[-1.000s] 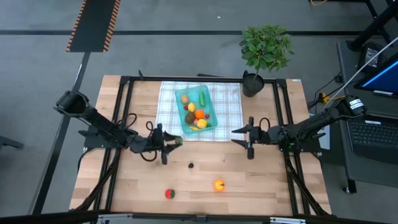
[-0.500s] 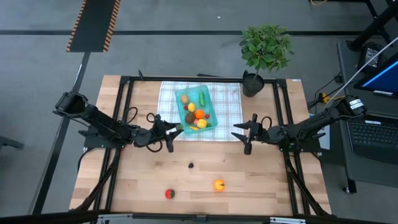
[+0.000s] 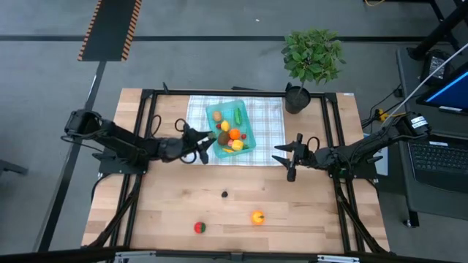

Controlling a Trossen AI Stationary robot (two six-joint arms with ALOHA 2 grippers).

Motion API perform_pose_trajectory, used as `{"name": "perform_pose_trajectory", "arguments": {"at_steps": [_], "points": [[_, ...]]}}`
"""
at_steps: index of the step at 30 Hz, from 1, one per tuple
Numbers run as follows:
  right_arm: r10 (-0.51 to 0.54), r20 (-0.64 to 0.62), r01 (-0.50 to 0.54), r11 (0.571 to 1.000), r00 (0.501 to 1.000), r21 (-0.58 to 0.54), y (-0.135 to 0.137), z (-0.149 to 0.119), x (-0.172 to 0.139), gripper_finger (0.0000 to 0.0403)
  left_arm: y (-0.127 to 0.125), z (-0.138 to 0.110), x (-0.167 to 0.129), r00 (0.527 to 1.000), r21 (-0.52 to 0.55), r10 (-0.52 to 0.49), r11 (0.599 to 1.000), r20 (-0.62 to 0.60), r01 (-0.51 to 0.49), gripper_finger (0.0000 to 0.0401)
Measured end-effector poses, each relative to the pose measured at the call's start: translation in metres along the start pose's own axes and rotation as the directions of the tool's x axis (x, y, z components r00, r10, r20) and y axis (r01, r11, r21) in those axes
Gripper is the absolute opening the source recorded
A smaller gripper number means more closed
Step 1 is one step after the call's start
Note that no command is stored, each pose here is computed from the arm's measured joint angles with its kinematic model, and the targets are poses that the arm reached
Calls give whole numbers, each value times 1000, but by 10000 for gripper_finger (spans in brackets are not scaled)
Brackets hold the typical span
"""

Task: Pick and placing Produce into tupperware
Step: Put the top red strawberry into the blue bin

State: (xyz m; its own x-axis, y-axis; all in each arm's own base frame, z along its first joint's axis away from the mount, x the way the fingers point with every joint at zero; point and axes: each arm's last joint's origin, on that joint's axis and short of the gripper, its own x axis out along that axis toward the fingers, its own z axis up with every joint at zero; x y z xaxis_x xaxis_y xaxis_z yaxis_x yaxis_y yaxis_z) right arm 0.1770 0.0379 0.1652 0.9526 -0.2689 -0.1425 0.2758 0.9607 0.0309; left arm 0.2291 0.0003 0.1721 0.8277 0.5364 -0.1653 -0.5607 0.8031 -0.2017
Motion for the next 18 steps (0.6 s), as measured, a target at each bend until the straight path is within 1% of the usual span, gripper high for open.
{"name": "perform_pose_trajectory", "arguments": {"at_steps": [5,8,11,15,18], "points": [[-2,3,2,999,1000,-35,0,0,0,189,16,5,12,1000,-23,-8,1000,-17,8,131],[-27,22,28,998,999,-59,-3,3,2,189,20,11,21,999,-28,-25,999,-26,24,131],[-65,37,66,997,997,-48,-9,5,5,189,21,16,33,999,2,-23,1000,-41,24,131],[-98,33,100,994,995,-42,-15,5,7,189,24,23,52,998,46,22,999,-65,-19,131],[-111,33,113,993,993,-44,-17,5,8,189,30,31,68,996,53,30,998,-90,-25,131]]}}
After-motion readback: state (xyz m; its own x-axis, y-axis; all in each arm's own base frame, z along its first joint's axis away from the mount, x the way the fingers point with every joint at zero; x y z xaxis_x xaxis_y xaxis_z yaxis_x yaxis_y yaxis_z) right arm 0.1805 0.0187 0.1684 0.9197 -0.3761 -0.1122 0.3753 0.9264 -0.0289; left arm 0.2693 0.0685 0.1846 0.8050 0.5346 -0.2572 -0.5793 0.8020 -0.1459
